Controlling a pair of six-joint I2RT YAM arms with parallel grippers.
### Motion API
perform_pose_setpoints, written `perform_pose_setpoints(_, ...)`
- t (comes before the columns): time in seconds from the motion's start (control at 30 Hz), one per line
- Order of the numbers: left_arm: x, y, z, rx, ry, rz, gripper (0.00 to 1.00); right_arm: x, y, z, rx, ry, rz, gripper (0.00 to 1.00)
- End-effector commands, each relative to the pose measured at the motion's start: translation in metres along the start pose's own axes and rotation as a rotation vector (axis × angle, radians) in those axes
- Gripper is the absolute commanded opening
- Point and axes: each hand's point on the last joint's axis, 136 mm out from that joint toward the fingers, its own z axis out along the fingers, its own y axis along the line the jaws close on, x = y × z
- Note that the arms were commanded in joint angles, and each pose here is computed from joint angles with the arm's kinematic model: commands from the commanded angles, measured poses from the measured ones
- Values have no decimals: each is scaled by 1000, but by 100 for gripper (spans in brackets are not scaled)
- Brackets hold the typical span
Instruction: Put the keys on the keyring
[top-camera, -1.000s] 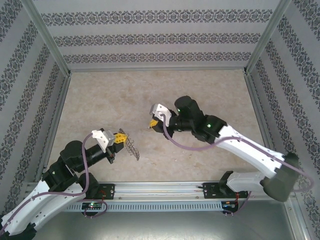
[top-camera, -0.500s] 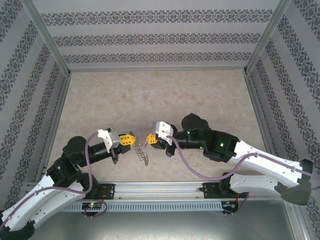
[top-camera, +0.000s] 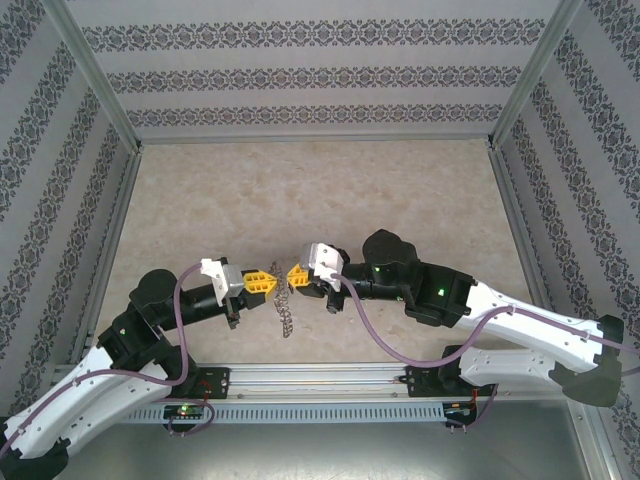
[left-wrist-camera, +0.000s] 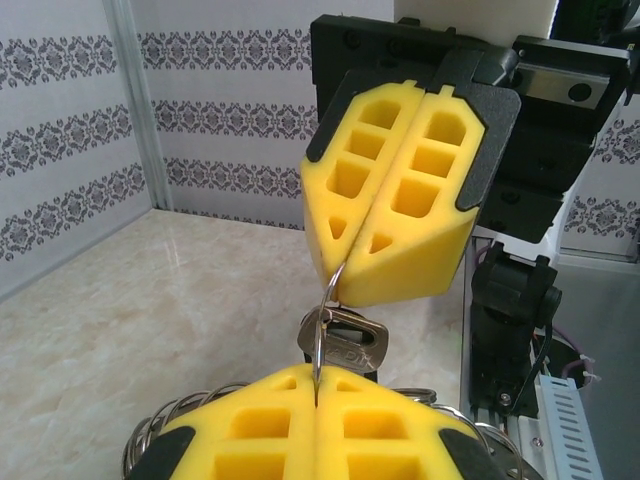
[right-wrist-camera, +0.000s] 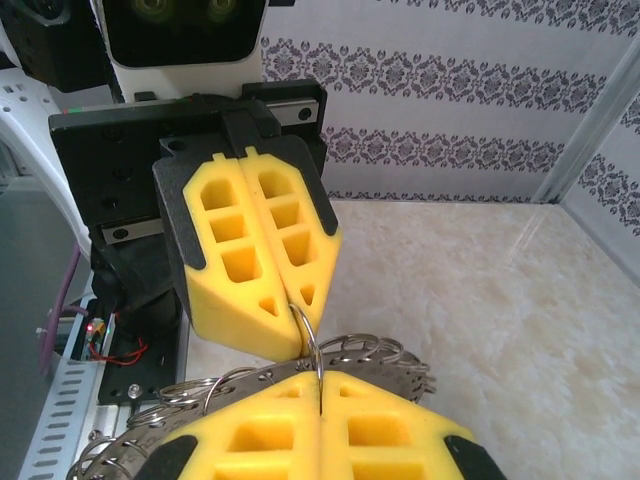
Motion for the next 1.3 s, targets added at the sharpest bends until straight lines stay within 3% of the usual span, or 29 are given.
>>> perform_pose_setpoints(0.0,-36,-7,-6,26,-112,45,0,-15,3,-3,-3,-54,-5,0)
perform_pose_setpoints(1.27,-37,-10,-7,41,-113,42,0,-9,9,0,-19,-46,-16,0)
